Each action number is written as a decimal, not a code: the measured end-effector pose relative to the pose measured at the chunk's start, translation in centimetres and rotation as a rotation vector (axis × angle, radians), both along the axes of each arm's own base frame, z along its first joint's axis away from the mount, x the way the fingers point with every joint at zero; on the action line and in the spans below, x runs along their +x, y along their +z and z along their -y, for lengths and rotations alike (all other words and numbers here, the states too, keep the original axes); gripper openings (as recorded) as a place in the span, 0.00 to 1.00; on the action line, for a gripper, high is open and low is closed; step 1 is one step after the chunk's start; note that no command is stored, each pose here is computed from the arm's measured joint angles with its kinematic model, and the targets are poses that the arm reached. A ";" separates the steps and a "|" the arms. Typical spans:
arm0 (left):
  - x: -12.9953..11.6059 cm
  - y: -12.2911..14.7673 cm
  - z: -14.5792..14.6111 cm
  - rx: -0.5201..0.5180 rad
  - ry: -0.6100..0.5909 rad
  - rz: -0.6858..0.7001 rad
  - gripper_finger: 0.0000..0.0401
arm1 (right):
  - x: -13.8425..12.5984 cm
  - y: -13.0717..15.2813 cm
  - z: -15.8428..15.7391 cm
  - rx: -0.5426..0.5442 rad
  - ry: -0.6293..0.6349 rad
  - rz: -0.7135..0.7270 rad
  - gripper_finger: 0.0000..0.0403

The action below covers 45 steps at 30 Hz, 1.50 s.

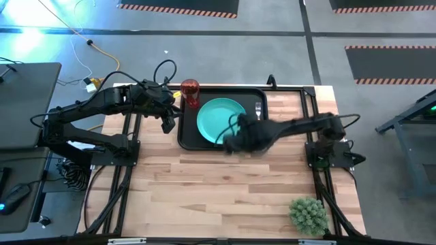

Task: Pick and place plate/cup/fork/spoon on tray
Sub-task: Put the orange spoon on the black tray to the right of the blue plate

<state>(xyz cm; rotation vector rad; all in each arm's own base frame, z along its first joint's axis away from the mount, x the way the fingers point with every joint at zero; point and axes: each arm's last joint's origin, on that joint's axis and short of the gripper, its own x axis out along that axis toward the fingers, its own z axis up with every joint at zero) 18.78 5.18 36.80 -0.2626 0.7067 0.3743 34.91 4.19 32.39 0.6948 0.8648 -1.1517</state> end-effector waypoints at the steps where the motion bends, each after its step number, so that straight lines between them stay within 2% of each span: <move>1: 0.0 0.0 0.0 0.000 0.000 0.000 0.20 | -0.4 0.6 0.9 -0.017 -0.008 -0.006 0.03; 10: 0.0 0.0 0.0 0.000 0.000 0.001 0.20 | -3.5 4.1 8.9 -0.079 -0.047 -0.032 0.03; 18: 0.0 0.0 0.0 0.000 0.000 0.001 0.20 | -4.6 4.2 13.4 -0.054 -0.019 -0.099 0.03; 21: 0.0 0.0 0.0 0.000 0.000 0.001 0.20 | -4.3 2.6 14.1 -0.030 -0.007 -0.099 0.03; 31: 0.0 0.0 0.0 0.002 0.001 0.006 0.20 | -3.8 -4.9 15.3 0.166 0.014 -0.043 0.03; 36: 0.1 0.1 -0.1 0.010 0.007 0.013 0.20 | -4.3 -6.9 15.9 0.216 -0.030 -0.036 0.03; 45: 0.1 0.1 -0.1 0.012 0.009 0.016 0.20 | -4.6 -9.7 17.1 0.241 -0.094 0.027 0.03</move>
